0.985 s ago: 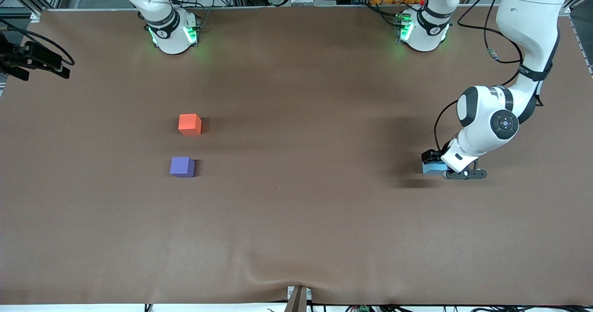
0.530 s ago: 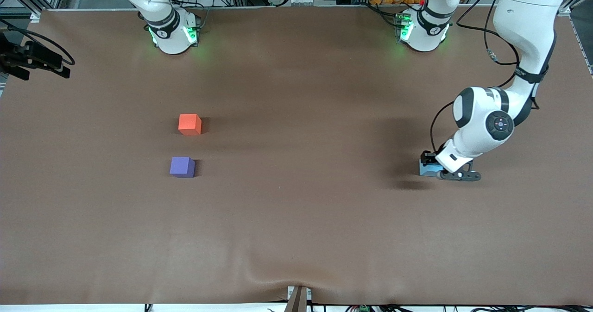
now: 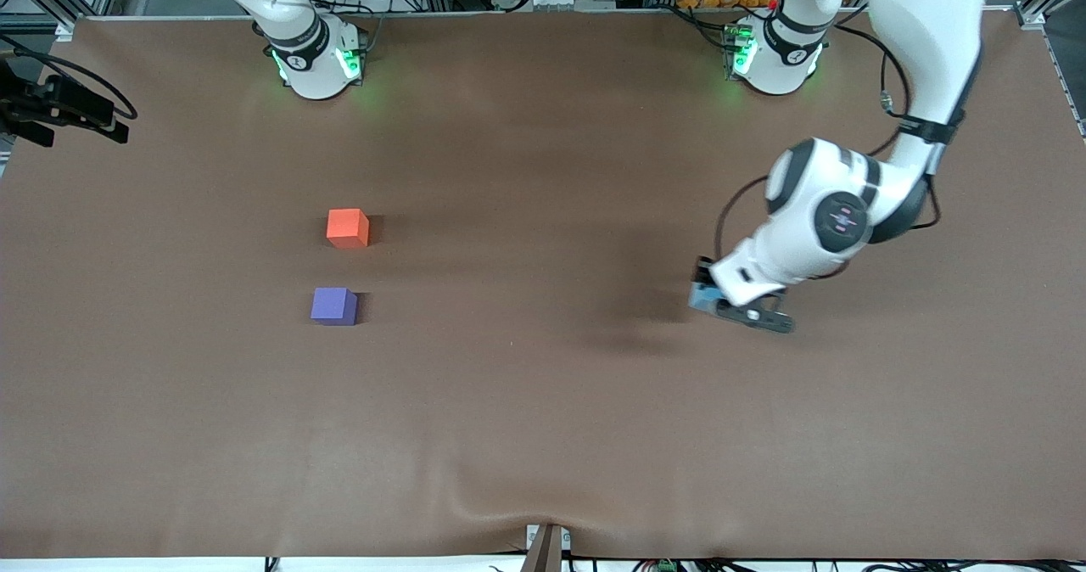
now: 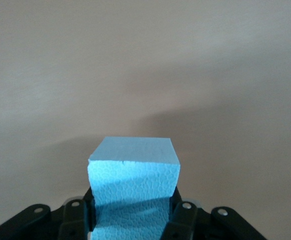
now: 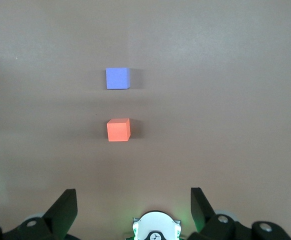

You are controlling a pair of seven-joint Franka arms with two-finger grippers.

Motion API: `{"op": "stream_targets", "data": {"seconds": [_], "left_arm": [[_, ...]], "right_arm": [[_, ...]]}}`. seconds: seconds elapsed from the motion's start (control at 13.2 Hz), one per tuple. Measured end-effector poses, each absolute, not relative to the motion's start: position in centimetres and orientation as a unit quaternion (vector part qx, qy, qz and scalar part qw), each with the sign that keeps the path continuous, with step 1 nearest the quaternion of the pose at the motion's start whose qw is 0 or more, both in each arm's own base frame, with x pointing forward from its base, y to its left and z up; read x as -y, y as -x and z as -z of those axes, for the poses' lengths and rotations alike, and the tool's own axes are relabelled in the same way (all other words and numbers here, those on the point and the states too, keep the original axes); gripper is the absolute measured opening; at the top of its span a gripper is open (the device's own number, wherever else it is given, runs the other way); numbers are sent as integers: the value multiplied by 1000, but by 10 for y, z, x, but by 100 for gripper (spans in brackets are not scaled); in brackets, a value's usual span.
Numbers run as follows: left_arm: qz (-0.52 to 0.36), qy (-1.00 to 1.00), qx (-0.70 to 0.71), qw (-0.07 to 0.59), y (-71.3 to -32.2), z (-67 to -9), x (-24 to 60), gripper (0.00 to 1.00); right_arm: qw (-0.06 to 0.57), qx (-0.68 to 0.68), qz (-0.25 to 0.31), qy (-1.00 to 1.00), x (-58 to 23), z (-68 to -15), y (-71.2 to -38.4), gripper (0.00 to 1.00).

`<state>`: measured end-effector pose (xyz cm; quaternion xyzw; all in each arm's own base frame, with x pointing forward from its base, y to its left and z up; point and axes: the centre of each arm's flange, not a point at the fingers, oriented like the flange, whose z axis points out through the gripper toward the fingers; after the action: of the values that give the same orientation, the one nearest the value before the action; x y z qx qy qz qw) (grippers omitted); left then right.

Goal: Place blue block between orange and purple blocks
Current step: 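Lower the left gripper onto the light blue block and grasp it, then carry the light blue block with the left gripper to mid-table and release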

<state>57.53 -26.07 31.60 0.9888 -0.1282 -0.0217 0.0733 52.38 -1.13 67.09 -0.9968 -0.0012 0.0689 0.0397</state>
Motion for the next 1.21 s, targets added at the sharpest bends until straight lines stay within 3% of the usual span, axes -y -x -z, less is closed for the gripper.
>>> {"op": "stream_targets", "data": {"seconds": [0.3, 0.61, 0.98, 1.21], "left_arm": [[17, -988, 121, 92, -527, -333, 403, 54], [34, -993, 62, 99, -483, -308, 515, 54], [-2, -999, 6, 42, -439, -245, 604, 54], [4, -1000, 0, 31, -429, -210, 616, 54]], "right_arm": [[40, 1, -73, 997, 12, -669, -524, 100], [40, 0, -74, 996, 12, -668, -525, 100], [41, 0, -82, 996, 12, -661, -529, 100], [41, 0, -82, 996, 12, -660, -529, 100]]}}
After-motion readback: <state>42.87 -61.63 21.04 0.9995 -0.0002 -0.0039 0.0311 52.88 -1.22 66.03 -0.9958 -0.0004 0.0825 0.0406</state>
